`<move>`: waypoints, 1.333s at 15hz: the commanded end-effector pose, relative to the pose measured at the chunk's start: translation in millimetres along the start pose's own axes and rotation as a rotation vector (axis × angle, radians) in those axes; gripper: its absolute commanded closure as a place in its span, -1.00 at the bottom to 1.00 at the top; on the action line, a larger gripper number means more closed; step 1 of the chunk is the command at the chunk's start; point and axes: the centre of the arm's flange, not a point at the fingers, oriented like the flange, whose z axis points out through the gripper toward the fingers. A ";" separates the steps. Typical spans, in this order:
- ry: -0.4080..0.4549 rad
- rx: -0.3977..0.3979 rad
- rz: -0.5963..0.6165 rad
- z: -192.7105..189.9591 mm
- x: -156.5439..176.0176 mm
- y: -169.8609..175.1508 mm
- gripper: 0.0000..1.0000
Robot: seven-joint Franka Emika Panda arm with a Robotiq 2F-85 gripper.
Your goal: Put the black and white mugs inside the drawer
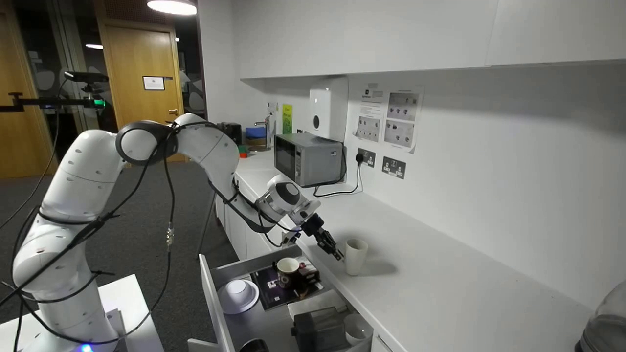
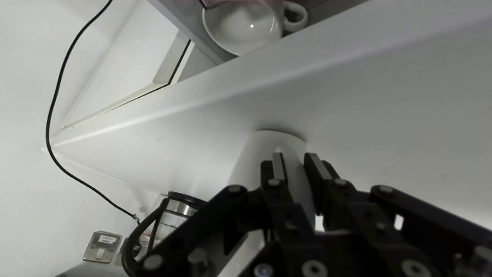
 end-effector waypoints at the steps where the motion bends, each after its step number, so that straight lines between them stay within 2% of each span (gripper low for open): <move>1: 0.049 0.038 0.032 -34.3 -12.9 11.1 0.91; 8: 0.047 0.061 0.072 -72.1 -48.5 23.4 0.91; 20: -0.023 0.094 0.038 -127.1 -110.5 57.9 0.91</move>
